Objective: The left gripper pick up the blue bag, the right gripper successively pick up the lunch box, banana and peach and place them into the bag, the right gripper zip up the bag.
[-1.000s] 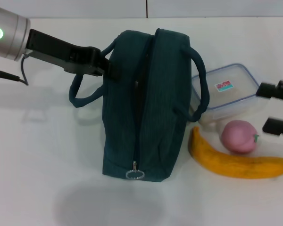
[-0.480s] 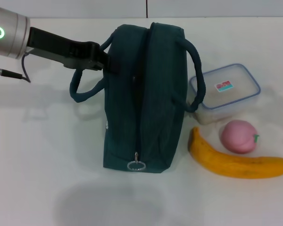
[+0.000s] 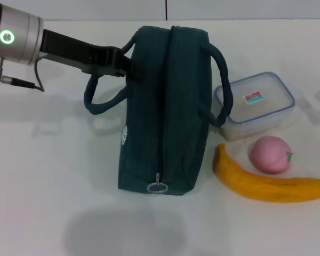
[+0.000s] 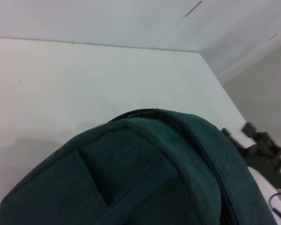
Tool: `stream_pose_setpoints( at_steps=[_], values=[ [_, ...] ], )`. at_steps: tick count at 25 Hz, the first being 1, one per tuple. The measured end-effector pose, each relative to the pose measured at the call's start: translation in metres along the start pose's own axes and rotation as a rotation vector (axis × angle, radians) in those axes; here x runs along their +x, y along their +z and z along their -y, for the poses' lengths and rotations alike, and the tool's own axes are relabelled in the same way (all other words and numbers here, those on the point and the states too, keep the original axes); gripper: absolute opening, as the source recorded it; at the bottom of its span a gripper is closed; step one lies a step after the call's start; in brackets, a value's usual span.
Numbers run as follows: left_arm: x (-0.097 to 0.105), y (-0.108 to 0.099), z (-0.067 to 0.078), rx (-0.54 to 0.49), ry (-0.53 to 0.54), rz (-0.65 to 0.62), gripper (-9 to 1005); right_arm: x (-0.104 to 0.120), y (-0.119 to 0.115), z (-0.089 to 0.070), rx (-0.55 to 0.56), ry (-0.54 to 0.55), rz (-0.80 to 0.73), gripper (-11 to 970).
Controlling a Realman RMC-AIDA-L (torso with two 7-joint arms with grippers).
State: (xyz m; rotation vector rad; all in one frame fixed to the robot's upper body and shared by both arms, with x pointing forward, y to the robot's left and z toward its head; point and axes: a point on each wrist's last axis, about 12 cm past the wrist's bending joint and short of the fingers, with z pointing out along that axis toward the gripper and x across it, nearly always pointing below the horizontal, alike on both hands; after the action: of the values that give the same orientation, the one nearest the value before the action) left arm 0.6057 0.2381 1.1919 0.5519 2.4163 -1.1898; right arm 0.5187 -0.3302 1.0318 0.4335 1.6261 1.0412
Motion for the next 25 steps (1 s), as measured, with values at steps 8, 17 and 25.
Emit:
stream_pose_setpoints(
  at_steps=[8,17,25],
  values=[
    [0.003,0.002,0.0,0.009,0.038,0.001,47,0.032,0.021,0.0,0.091,0.161,-0.073,779],
    [0.009,0.001,-0.004,0.007,0.034,0.002,46,0.045,0.034,-0.014,0.036,0.201,-0.118,772],
    [0.014,-0.001,-0.005,0.031,0.024,0.021,46,0.043,0.038,-0.016,0.024,0.21,-0.137,765]
  ],
)
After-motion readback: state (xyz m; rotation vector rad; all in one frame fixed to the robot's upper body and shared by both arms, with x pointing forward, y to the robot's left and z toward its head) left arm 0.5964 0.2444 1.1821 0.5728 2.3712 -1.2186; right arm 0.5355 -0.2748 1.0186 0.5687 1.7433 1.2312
